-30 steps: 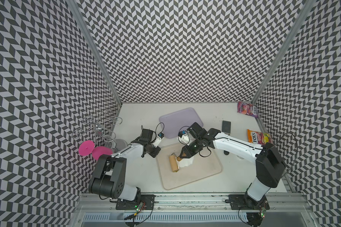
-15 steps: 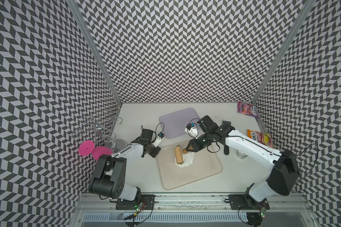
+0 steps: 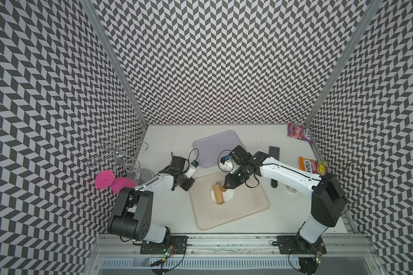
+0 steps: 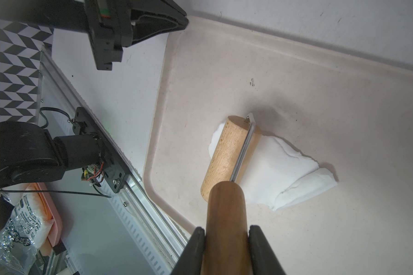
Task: Roll out the dumpling wrappers from the dough
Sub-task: Flatten out the dough on the work surface.
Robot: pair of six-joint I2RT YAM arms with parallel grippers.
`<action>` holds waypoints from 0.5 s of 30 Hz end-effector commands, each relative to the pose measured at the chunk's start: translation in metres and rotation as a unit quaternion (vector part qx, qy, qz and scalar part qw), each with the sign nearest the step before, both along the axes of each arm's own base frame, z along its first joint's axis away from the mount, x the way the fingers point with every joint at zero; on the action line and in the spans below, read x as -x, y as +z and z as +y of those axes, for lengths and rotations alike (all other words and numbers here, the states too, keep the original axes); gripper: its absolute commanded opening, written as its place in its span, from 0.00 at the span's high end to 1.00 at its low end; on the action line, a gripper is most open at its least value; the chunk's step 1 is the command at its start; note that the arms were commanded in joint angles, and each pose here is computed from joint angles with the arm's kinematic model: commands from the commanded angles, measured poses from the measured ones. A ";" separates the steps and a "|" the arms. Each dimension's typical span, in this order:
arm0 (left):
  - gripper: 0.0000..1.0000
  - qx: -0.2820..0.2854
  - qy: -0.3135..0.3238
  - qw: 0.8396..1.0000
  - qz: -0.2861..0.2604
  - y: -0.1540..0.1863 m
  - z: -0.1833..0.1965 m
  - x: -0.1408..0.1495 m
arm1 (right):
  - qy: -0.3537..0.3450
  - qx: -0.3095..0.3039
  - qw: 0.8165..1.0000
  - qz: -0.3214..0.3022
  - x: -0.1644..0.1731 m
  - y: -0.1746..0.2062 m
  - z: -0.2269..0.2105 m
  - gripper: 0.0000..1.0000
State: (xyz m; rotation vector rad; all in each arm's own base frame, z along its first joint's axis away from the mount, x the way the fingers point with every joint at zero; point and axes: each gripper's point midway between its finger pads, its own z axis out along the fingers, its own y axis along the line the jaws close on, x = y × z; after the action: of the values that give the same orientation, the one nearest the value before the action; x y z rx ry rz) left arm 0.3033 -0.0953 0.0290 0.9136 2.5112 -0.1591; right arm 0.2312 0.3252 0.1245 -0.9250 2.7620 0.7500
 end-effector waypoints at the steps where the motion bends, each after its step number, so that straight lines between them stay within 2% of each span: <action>1: 1.00 -0.004 -0.001 1.000 0.016 -0.008 0.001 0.008 | -0.001 0.050 0.999 -0.020 -0.008 -0.032 0.002 1.00; 15: 1.00 -0.003 -0.001 1.000 0.016 -0.008 0.001 0.008 | -0.003 0.085 0.996 0.005 -0.006 -0.070 0.003 1.00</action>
State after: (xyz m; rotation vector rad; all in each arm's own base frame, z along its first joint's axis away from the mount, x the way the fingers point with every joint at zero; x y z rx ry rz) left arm 0.3034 -0.0952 0.0290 0.9134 2.5109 -0.1585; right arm 0.2314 0.3561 0.1183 -0.9783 2.7238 0.8280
